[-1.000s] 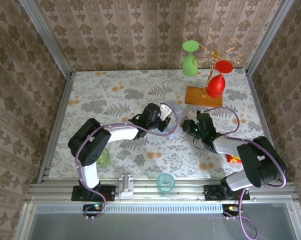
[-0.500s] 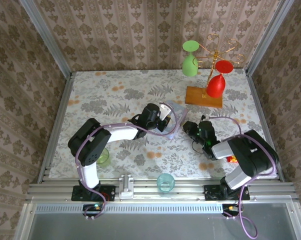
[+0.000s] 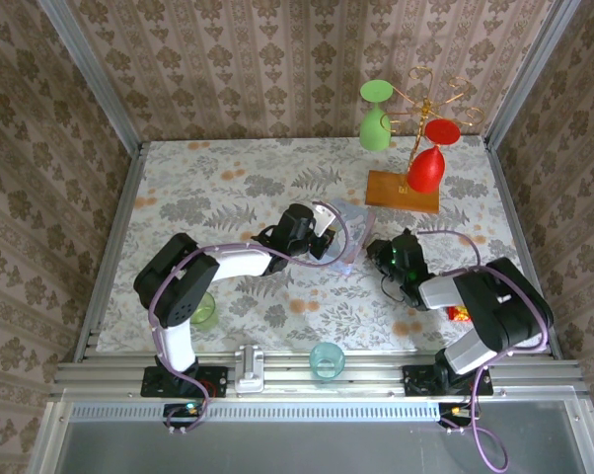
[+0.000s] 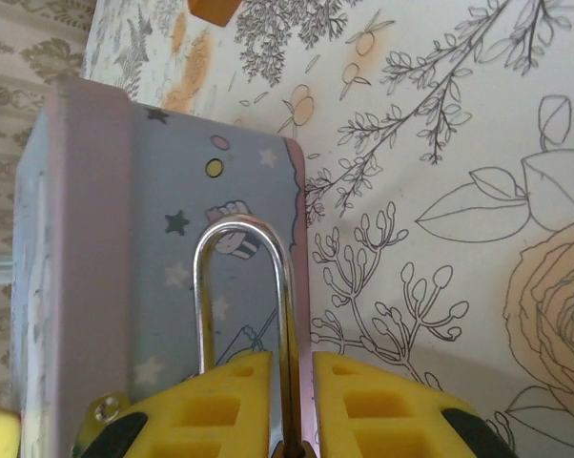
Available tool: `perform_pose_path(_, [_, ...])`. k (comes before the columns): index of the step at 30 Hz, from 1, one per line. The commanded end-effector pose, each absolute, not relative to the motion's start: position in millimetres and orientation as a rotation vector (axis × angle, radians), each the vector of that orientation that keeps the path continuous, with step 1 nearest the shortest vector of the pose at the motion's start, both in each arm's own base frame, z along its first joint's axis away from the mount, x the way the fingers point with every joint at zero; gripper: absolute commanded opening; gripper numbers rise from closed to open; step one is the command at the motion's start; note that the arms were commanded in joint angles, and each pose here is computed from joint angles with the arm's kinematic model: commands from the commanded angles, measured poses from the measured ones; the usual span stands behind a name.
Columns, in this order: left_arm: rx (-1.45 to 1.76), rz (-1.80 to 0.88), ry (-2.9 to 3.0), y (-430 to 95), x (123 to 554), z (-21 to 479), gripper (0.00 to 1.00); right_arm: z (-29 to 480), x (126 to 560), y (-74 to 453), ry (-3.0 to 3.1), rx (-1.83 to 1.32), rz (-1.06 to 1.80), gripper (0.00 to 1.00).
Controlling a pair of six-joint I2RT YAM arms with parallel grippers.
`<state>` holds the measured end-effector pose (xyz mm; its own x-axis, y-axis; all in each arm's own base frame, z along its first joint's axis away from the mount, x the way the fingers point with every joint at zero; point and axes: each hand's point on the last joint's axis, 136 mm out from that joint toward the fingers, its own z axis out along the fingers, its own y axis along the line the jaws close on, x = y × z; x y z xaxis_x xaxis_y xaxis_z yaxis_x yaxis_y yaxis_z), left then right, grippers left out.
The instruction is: Unlock the padlock with the key
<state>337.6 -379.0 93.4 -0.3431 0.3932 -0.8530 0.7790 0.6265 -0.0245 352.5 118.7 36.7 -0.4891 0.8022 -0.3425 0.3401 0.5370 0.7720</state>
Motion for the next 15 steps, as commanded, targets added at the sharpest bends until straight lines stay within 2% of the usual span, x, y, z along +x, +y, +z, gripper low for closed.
perform_pose_path(1, [0.990, -0.282, 2.388, -300, 304, -21, 0.05, 15, 349, 86, 2.006, 1.086, 0.698, 0.00])
perform_pose_path(10, [1.002, -0.263, 2.407, -297, 305, -27, 0.04, 7, 353, 70, 1.846, 1.265, 0.738, 0.00])
perform_pose_path(15, [1.008, -0.242, 2.418, -294, 304, -30, 0.02, 21, 358, 69, 1.749, 1.275, 0.755, 0.00])
